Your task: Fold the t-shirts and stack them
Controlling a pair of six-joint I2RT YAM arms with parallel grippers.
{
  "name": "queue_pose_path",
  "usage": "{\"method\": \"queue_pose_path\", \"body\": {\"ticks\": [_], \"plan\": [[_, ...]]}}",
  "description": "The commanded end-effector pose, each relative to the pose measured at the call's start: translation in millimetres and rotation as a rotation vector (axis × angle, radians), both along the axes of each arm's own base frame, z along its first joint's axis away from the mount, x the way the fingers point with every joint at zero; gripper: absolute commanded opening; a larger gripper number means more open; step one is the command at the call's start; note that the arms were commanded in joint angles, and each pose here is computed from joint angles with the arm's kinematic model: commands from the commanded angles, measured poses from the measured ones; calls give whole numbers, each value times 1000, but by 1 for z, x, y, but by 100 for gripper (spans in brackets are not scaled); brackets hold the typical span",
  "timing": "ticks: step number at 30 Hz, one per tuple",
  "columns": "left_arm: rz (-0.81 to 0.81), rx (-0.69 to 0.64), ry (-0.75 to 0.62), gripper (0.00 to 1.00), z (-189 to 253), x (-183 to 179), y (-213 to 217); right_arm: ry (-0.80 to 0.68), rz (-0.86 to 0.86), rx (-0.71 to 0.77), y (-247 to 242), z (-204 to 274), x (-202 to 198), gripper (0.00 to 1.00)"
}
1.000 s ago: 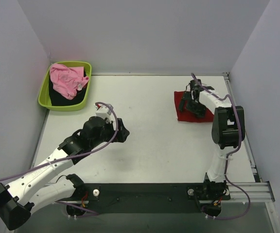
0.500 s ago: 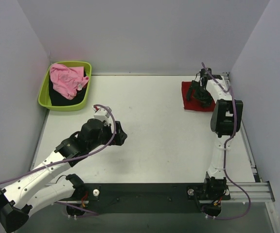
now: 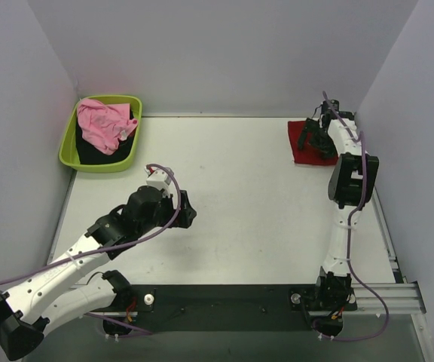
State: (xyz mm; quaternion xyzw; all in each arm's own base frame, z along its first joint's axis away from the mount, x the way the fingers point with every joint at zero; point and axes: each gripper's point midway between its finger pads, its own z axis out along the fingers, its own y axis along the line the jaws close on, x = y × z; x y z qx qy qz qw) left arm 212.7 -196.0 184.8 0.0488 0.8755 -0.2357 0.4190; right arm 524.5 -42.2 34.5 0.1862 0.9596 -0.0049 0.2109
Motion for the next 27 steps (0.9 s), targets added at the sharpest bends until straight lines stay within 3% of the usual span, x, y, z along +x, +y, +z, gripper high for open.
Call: {"method": "queue_pose_path", "body": {"ticks": [1,10,20,23,24,26,27], "plan": [[11,-5,-42,98,17,0,5,56,-44,12,-26,-22,1,100],[27,31,-39,98,11,1,11,0,-113,64,-52,-22,22,100],[18,29,-36,97,10,5,4,-129,-150,69,-65,17,29,100],[21,28,-40,97,11,5,5,-200,-165,41,-64,29,23,100],[19,28,-40,97,12,4,6,-312,-164,21,-64,58,35,100],[20,27,-44,97,13,3,7,-312,-184,9,-61,45,18,100],[24,26,-47,97,13,3,8,-411,-184,-6,-62,70,25,100]]}}
